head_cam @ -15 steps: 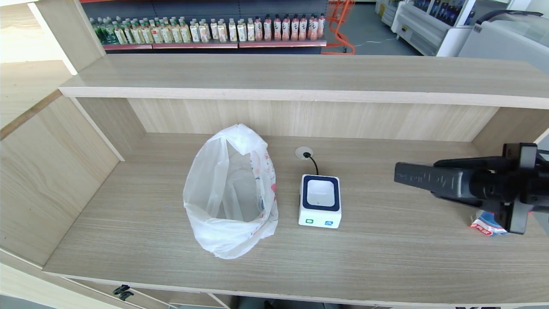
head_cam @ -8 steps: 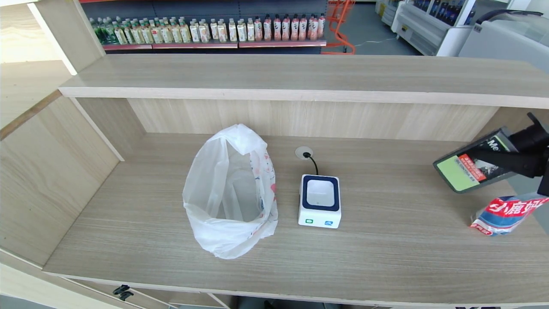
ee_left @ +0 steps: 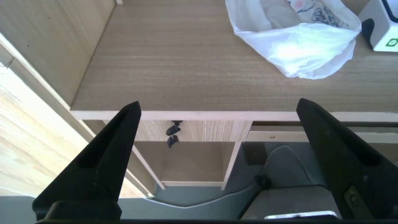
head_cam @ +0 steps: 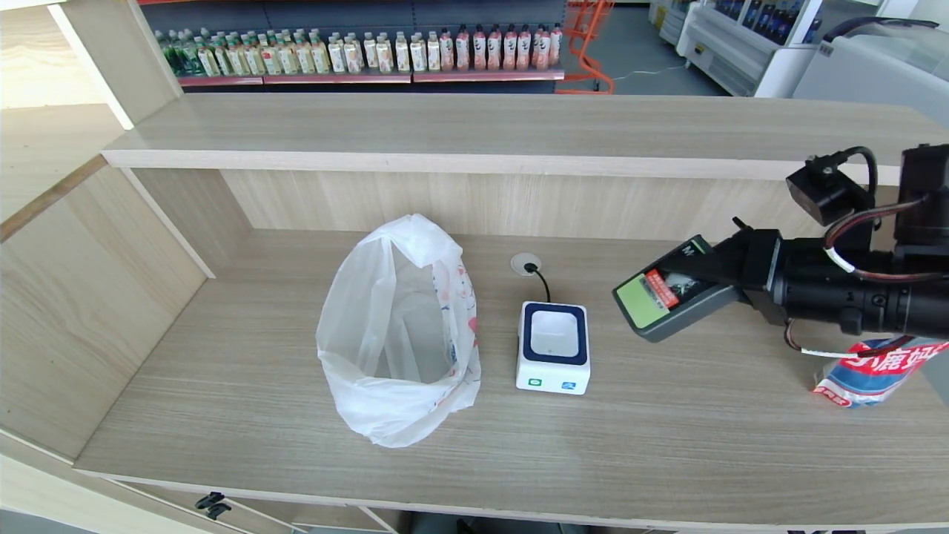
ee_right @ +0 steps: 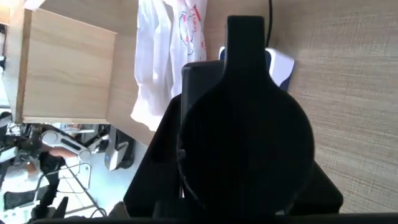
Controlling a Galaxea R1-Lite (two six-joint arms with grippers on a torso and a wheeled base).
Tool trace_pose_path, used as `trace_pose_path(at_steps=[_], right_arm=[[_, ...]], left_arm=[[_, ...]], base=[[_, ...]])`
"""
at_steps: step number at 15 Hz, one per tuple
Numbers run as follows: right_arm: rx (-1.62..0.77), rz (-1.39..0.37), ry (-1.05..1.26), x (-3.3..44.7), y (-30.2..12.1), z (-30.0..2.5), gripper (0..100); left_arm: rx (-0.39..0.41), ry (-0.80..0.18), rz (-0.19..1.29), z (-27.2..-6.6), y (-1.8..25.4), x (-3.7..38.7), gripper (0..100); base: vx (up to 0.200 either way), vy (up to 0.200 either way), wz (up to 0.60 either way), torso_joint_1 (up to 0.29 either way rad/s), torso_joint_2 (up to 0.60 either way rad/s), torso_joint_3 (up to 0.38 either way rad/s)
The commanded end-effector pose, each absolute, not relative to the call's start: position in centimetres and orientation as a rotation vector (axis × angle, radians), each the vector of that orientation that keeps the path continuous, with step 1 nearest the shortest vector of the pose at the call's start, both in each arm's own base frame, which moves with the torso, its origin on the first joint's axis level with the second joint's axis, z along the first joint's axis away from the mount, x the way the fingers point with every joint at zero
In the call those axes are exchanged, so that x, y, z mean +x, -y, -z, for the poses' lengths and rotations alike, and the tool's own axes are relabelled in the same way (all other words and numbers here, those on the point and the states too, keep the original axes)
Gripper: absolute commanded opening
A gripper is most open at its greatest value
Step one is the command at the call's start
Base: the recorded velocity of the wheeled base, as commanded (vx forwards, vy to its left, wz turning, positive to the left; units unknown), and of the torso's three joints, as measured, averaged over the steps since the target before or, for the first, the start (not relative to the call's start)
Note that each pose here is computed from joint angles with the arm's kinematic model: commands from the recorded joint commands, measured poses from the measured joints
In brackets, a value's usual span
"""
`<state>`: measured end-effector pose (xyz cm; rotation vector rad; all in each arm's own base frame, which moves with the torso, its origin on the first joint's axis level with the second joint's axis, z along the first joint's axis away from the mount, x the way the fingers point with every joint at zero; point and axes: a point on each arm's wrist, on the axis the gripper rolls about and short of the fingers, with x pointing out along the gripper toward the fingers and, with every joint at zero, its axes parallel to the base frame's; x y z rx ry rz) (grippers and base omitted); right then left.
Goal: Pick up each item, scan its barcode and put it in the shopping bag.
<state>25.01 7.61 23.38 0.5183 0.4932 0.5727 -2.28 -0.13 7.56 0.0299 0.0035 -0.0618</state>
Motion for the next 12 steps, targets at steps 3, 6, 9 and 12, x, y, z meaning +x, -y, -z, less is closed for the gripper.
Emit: trace_pose_path(at_steps=[3, 6, 9, 12], right_arm=[[0.477, -0.549, -0.621, 30.7, -13.0, -18.0, 0], [0.46, -0.603, -0.631, 31.6, -15.5, -17.7, 0], [0.432, -0.578, -0.656, 32.0, -16.7, -16.3, 0], [0.318, -0.538, -0.654, 32.5, -17.4, -14.6, 0]], left_arm=[[0.031, -0.004, 0.061, -7.5, 0.1, -2.3, 100], [0.029, -0.004, 0.061, -7.5, 0.1, -2.3, 100], [0.029, -0.004, 0.061, -7.5, 0.1, -2.3, 100], [0.029, -0.004, 0.061, -7.5, 0.1, -2.3, 100]], base=[[0.0, 0.0, 0.0, 0.0, 0.0, 0.0], [0.0, 0.0, 0.0, 0.0, 0.0, 0.0], [0.0, 0.0, 0.0, 0.0, 0.0, 0.0], [0.0, 0.0, 0.0, 0.0, 0.0, 0.0]])
